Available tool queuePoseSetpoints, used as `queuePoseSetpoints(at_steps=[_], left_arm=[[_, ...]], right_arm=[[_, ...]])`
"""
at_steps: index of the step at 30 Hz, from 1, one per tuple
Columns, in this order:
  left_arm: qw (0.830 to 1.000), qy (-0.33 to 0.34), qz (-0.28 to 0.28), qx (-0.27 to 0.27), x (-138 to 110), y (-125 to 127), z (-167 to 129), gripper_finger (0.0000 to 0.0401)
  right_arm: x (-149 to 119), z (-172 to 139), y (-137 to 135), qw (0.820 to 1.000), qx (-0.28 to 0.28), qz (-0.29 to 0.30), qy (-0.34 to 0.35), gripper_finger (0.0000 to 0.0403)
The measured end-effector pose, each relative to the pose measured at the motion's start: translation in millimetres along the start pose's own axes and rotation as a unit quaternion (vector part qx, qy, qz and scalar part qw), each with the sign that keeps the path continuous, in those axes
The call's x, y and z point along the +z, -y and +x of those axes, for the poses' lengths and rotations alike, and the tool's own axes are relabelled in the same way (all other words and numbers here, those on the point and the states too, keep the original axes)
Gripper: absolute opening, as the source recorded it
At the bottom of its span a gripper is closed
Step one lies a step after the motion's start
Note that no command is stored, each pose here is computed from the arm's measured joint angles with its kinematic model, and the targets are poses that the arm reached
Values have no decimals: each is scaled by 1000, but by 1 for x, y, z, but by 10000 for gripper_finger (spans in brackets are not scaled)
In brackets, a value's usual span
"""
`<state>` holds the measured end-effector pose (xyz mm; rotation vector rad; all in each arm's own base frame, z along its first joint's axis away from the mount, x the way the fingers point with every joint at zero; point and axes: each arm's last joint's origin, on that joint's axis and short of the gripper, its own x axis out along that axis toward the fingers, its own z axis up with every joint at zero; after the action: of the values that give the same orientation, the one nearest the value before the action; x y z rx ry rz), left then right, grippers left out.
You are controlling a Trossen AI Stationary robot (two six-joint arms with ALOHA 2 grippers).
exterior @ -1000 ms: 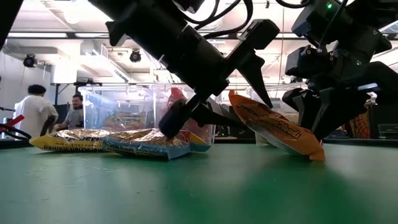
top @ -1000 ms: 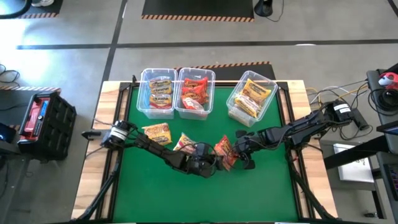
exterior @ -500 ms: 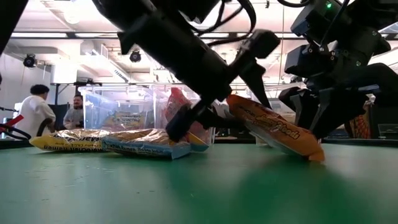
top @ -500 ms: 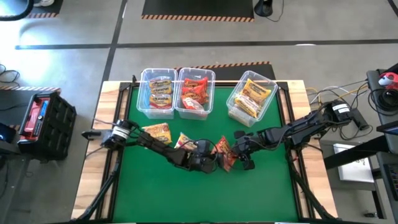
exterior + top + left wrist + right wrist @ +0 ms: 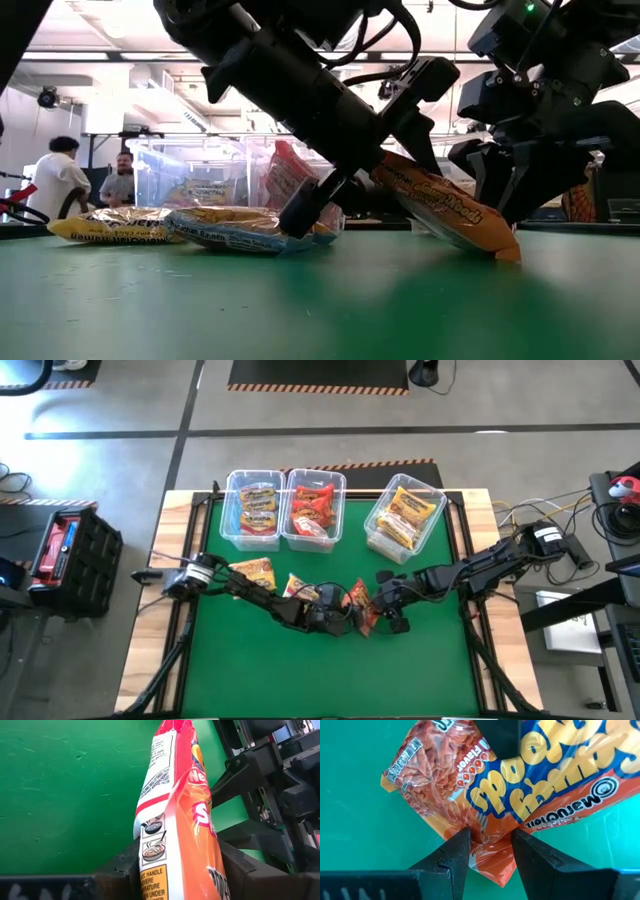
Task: Sort Maruchan noodles
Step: Put the orange noodle pack into the top center transparent bin
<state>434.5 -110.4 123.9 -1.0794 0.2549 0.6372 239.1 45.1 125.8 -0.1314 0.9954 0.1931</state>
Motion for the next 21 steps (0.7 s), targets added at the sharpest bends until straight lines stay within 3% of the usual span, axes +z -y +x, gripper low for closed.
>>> queuePoseSetpoints(at_steps=[8,21], left_arm=[[1000,-6,-2,-3,0,2,-2,150],[1000,21,8,6,15,14,-18,150]], right_arm=[[15,-49,1,999,-5,26,44,141],[22,-101,1,971,30,174,161,141]])
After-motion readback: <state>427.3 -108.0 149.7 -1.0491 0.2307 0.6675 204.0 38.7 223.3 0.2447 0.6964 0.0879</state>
